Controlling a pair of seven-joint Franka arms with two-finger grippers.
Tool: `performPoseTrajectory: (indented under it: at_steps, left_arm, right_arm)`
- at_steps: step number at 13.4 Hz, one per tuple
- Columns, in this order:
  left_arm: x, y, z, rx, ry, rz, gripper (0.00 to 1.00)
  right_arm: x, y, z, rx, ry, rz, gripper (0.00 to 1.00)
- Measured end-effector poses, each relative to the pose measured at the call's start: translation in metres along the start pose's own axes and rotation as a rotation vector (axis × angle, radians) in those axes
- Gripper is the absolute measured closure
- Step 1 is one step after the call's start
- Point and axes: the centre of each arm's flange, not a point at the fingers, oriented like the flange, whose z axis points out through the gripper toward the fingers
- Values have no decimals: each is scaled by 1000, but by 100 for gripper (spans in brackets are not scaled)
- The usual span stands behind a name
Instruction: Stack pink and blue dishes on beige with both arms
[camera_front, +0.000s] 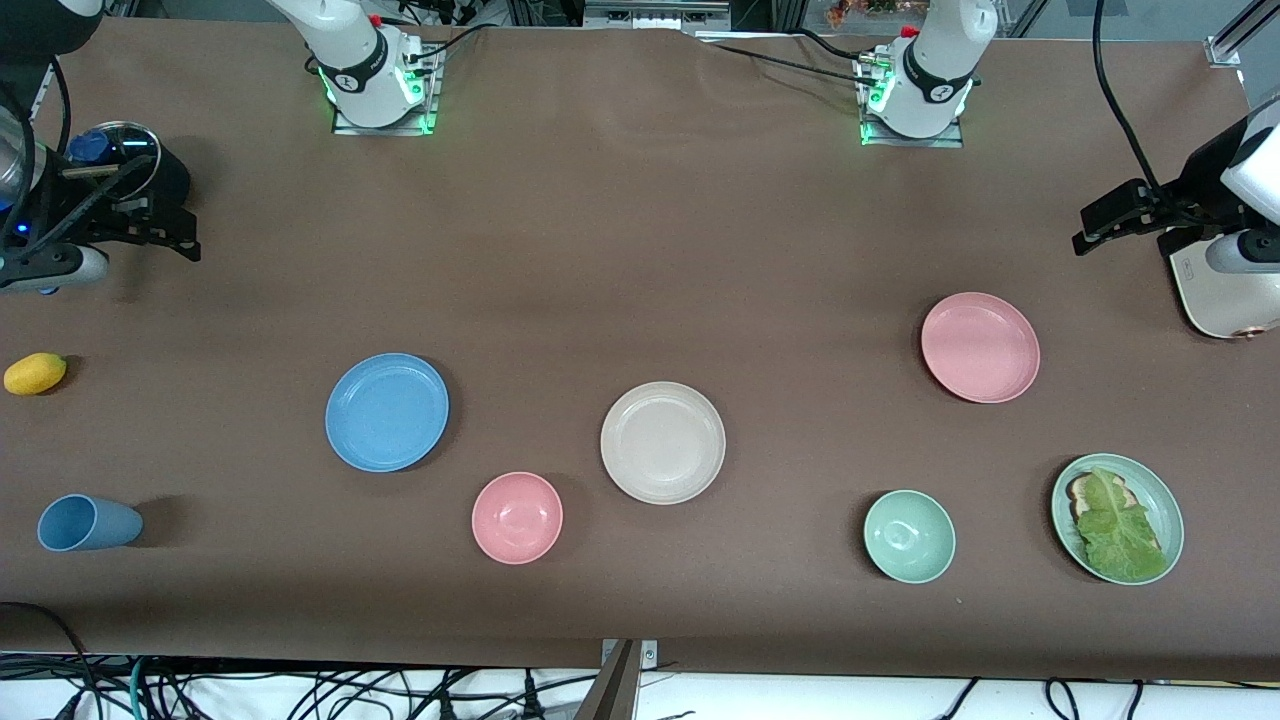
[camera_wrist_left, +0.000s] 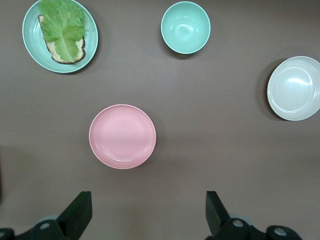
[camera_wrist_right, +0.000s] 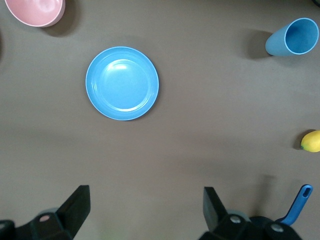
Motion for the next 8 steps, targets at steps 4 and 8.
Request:
performPoseTrajectory:
  at_steps: [4,8]
  left_arm:
    - [0,0,0,0,0,0,0]
    - [0,0,0,0,1,0,0]
  right_arm:
    - [-2,-2,-1,0,-8,27,0]
    - [0,1,5,-13,-21,33,0]
